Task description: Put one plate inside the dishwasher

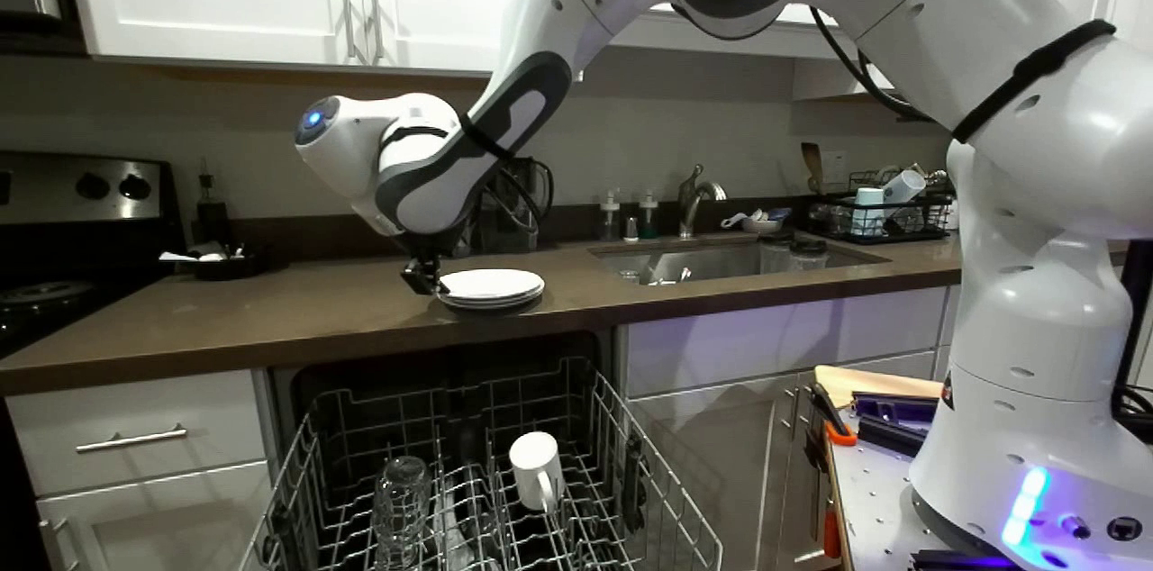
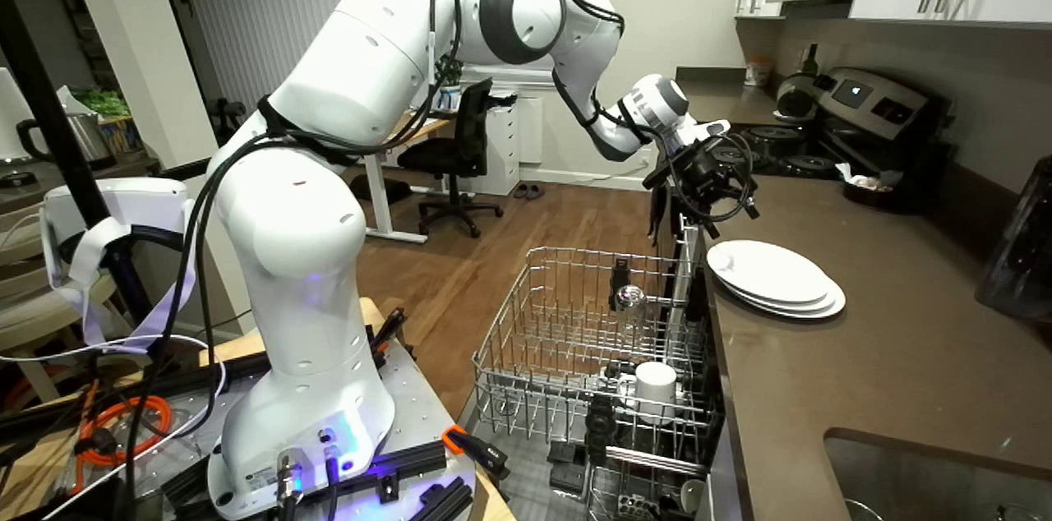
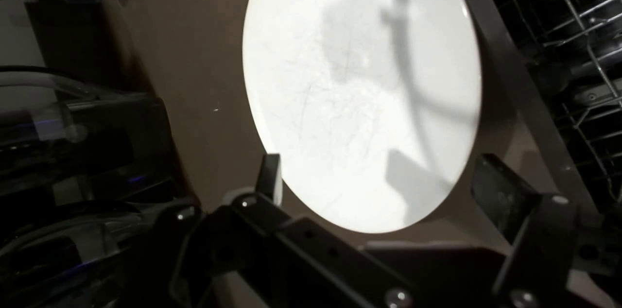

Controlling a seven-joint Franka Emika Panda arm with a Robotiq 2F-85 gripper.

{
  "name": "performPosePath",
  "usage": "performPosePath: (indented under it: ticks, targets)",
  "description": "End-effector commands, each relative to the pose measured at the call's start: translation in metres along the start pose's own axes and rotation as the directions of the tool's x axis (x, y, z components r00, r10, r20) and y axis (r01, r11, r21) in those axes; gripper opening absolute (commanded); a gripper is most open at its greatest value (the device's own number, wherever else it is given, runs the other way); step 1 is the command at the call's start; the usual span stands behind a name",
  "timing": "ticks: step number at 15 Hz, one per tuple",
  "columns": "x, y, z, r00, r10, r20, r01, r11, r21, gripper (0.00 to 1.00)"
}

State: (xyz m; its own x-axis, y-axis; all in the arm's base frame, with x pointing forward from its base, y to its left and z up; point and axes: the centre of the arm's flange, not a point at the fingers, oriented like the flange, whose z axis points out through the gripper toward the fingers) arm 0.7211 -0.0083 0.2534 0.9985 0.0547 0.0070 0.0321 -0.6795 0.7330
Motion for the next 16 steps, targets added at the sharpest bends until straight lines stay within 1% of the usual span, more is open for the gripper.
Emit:
performPosePath:
  ticks: [1, 9, 16]
  targets:
    - [0.017, 0.000, 0.000, 0.998, -0.018, 0.064, 0.018, 1.000, -0.002, 1.00]
    - [0.020, -0.001, 0.003, 0.998, -0.013, 0.062, 0.011, 0.999, 0.032, 1.00]
    - [0.015, -0.009, 0.016, 0.997, -0.024, 0.080, 0.023, 1.000, 0.017, 1.00]
